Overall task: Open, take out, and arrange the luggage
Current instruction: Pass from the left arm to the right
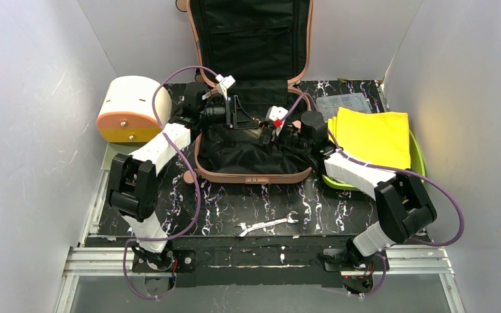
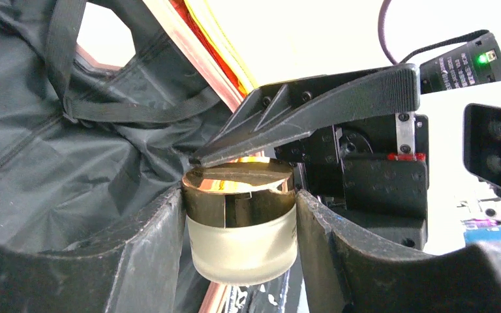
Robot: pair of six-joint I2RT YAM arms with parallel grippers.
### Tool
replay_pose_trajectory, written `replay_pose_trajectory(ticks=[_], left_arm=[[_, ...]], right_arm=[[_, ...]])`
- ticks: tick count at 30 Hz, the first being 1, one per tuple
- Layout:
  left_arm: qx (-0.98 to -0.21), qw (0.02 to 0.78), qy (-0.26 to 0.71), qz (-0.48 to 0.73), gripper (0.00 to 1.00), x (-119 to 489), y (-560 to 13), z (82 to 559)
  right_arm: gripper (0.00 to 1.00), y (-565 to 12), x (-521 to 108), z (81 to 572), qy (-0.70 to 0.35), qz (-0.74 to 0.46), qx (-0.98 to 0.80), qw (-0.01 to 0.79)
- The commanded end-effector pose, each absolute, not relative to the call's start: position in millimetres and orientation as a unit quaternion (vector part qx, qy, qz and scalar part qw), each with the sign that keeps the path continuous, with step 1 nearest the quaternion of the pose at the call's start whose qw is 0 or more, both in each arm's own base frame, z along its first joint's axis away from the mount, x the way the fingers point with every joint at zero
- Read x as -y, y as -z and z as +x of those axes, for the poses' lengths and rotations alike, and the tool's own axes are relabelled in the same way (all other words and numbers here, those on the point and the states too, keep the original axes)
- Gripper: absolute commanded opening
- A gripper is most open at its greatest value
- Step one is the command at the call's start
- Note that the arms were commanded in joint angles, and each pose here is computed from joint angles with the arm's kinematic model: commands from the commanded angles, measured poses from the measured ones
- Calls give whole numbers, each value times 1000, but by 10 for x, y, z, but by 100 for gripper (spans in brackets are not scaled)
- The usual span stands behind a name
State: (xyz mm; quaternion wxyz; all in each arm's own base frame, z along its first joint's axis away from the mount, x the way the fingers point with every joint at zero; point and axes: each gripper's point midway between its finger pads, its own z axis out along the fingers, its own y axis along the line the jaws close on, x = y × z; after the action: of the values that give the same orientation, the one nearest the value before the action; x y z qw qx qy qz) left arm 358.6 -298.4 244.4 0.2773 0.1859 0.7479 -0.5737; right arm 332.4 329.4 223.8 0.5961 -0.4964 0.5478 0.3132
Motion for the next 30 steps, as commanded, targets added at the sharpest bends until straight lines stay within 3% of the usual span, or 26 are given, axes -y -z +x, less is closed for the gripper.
replay_pose_trajectory(ticks=[1,3,6,8,11,14,15,20,30], left_arm=[[-722,306,584,212,11,2972,-2763,3471],[-722,307,583,211,12,2966,-2764,3472],[-723,308,582,210,14,2964,-2766,3474],[-723,306,583,209,22,2968,-2764,3470],[-720,303,587,212,63,2963,-2781,3445],[-713,307,590,220,93,2915,-2858,3408],[-711,311,590,221,97,2881,-2888,3414],[-708,312,590,233,98,2753,-2972,3404],[-742,198,564,303,98,2680,-2495,3104]], right_arm=[[65,-2478,-3324,3345,-311,-491,-526,621],[53,-2475,-3321,3344,-308,-496,-528,617],[46,-2507,-3312,3330,-305,-501,-522,620],[43,-2508,-3307,3325,-301,-507,-520,618],[41,-2501,-3292,3308,-285,-535,-511,610],[41,-2434,-3258,3237,-248,-607,-476,586],[41,-2400,-3239,3208,-236,-630,-464,576],[41,-2255,-3135,3035,-204,-713,-412,528],[41,-2145,-3004,2581,-223,-800,-308,464]])
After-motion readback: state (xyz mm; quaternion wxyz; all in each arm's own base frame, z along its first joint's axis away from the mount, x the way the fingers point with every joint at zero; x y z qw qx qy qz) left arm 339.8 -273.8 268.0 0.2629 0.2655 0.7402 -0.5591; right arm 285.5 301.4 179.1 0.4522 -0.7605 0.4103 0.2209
